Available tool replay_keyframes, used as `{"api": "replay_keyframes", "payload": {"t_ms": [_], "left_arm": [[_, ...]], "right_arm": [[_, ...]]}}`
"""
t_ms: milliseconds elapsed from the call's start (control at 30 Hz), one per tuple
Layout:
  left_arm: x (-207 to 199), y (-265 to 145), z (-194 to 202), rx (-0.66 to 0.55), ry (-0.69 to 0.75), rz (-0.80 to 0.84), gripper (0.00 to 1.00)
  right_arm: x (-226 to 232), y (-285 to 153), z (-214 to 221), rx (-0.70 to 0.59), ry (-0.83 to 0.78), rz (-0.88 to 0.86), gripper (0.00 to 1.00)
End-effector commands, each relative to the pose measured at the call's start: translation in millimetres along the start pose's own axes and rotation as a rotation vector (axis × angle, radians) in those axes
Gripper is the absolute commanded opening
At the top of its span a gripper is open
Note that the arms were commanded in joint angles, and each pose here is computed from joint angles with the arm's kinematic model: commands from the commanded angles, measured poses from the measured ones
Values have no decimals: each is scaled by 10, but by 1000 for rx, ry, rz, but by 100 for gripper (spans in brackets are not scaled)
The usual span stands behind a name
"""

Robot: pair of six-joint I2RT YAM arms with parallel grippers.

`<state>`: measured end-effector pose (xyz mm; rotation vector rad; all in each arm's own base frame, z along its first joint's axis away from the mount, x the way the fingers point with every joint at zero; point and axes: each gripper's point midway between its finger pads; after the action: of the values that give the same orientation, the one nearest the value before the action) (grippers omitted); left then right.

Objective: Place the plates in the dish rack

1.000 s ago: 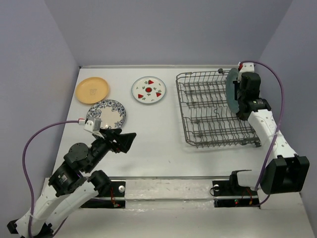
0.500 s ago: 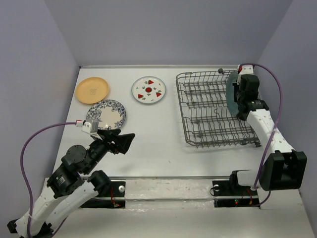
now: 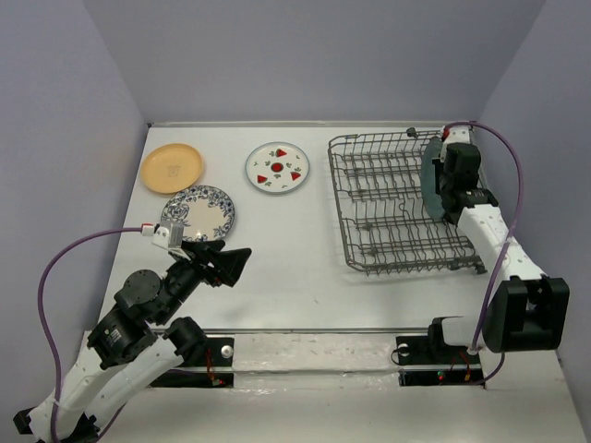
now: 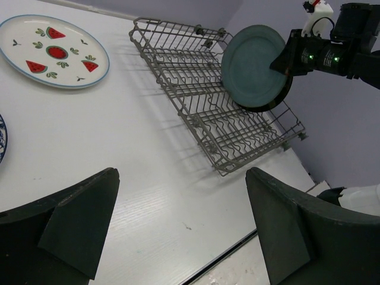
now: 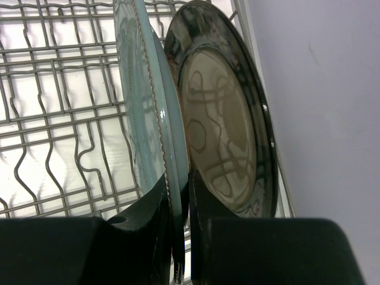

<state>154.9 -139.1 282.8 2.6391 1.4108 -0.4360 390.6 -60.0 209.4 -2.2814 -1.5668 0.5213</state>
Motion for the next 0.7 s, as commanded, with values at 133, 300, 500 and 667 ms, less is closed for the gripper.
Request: {"api": "replay_keyframes", "payload": {"t_ms": [133, 300, 500, 667], "left_arm": [[-32, -16, -120, -43, -6, 12, 99], [-29, -16, -118, -42, -7, 10, 99], [-21, 12, -91, -29, -4, 2, 99], [-16, 55, -41, -5, 2, -5, 99]], "right_arm": [[-38, 66, -412, -160, 124, 9, 7], [-38, 136, -291, -131, 147, 12, 16], [-39, 103, -341, -143, 190, 12, 60], [-113, 34, -435, -158, 230, 48, 70]]}}
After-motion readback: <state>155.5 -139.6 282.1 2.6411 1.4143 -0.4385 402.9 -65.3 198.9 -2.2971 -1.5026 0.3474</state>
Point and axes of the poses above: each gripper's point midway between its finger pads, its own y axis out along the fingers, its own x axis along the line the jaws close on, z = x × y, and after that the axes turned 13 degrees about y, right-handed
